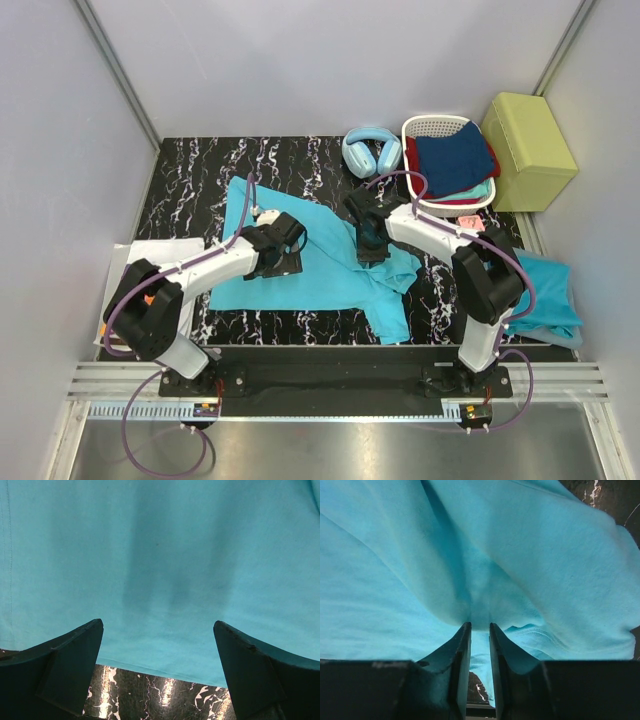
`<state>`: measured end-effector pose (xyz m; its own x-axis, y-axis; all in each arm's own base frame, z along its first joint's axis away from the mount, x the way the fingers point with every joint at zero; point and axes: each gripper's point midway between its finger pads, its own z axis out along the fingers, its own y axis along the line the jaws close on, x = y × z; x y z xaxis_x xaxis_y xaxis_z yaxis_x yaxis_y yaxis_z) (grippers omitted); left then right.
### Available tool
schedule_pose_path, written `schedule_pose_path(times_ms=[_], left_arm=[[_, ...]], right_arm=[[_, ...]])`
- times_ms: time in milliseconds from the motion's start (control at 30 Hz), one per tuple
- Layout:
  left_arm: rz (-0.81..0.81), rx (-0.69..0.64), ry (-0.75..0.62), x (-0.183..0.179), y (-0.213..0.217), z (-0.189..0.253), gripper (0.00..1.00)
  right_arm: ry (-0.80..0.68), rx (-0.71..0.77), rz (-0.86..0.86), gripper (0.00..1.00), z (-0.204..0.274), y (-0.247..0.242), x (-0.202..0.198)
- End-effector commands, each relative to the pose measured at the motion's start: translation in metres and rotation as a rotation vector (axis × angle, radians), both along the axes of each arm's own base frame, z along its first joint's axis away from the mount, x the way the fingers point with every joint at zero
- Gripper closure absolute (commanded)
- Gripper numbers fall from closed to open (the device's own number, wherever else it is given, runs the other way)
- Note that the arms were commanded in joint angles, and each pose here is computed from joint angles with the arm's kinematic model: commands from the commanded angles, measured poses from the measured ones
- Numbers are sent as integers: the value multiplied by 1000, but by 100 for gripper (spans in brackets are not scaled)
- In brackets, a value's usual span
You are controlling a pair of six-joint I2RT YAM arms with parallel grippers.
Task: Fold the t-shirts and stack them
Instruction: Flatten out the tshirt
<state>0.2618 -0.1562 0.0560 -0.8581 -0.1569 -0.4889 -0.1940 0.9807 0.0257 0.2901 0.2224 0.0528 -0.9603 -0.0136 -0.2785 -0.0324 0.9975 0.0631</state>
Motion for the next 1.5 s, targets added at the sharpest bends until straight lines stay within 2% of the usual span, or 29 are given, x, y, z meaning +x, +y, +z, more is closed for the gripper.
schedule_pose_path(times_ms=[0,200,467,700,800,867,933,1300,1467], left_arm=[[0,-33,-27,5,-8,5,1],[-7,-29,-18,5,-9,3,1],[-13,-29,-7,5,-11,0,1],[-18,-21,15,3,-14,-8,1],[-19,-18,16,3,-14,-9,1],[-22,-18,16,3,-15,-8,1],[-22,-16,17,3,-15,-9,1],[-27,-15,37,-2,-17,-16,1],[-32,-17,34,-4,-18,-15,1]], right_arm=[[-52,41,-2,69,16,12,8],[-58,12,1,52,14,4,4],[-53,-12,-2,52,7,-2,1],[-5,-19,-18,64,-13,-5,-9],[-12,-20,-24,76,-13,-7,-10],[-24,-30,-27,90,-10,-9,-8],[-44,-39,-29,99,-4,-10,-5],[-183,-50,-31,100,41,-6,29],[-205,-82,-30,100,44,-5,43]])
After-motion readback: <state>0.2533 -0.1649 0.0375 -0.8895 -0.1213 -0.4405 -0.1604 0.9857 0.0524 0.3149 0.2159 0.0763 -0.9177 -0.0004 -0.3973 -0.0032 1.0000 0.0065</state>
